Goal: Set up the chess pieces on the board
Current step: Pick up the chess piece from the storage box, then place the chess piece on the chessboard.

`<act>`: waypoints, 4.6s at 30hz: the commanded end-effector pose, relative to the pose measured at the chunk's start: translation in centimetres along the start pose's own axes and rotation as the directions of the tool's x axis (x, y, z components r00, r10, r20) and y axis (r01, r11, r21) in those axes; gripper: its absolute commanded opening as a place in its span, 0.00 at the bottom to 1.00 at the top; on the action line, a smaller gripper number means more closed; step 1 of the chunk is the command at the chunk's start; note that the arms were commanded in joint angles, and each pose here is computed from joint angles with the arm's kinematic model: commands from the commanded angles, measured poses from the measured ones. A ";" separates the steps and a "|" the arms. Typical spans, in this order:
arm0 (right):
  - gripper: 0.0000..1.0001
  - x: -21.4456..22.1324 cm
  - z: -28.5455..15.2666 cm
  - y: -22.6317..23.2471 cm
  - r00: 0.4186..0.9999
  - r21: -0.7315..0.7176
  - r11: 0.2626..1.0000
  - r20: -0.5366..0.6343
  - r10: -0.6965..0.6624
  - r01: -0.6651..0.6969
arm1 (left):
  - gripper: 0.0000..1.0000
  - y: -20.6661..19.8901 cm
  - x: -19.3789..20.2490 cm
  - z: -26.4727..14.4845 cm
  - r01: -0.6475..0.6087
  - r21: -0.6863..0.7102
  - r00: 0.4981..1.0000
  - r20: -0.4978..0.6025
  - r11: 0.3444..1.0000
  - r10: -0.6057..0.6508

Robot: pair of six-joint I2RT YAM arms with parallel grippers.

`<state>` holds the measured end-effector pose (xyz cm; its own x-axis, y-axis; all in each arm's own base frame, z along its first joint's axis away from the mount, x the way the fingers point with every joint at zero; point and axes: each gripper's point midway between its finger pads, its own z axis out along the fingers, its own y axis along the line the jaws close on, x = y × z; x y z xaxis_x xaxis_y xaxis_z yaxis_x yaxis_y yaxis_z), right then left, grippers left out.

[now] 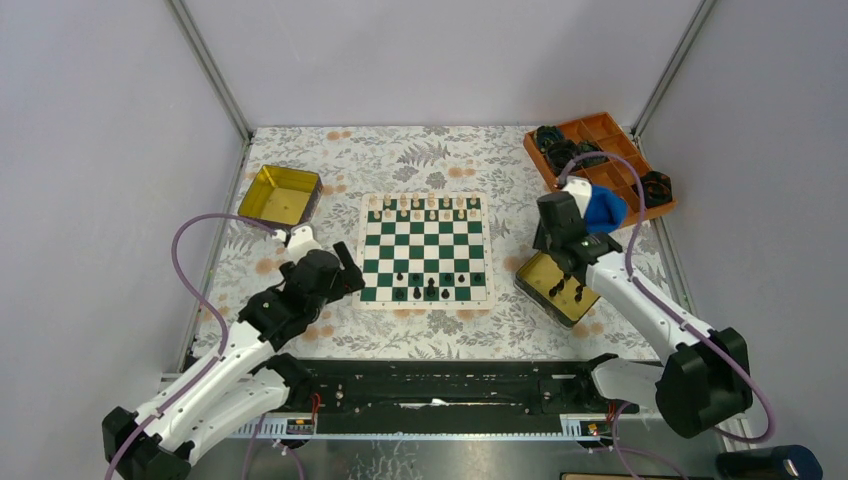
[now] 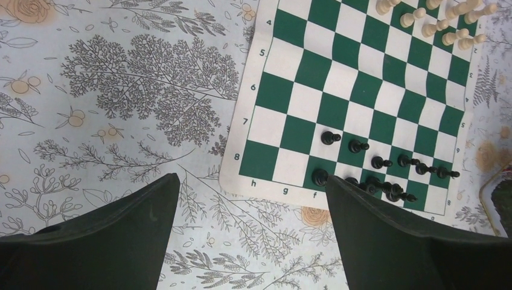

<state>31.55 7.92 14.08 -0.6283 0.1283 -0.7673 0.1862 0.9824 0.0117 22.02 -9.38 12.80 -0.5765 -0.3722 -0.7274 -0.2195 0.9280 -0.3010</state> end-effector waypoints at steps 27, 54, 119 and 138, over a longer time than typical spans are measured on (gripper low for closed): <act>0.38 8.1 1.2 -6.8 0.962 0.154 0.980 -0.223 0.160 -0.127 | 0.99 -2.4 -0.4 -1.1 0.028 0.143 0.999 0.032 0.989 -0.033; 0.29 9.9 3.9 -6.9 0.940 0.184 0.979 -0.310 0.145 -0.090 | 0.99 -2.6 -0.3 -1.5 0.020 0.160 0.999 0.042 0.987 -0.027; 0.00 9.5 -3.3 14.6 0.902 -0.425 0.844 -0.126 -0.413 0.327 | 0.99 -1.6 0.6 -0.1 0.000 0.069 1.000 0.009 0.998 0.000; 0.00 12.5 -2.2 17.7 0.862 -0.452 0.796 -0.104 -0.496 0.403 | 0.99 -1.4 0.6 0.2 0.008 0.052 1.000 0.003 0.999 -0.008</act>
<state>23.73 25.79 4.51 -0.7570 -0.3735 -0.5361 -0.4438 0.8961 0.0023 21.46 -11.10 12.30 -0.6068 -0.3504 -0.7135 -0.1602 0.9331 -0.3220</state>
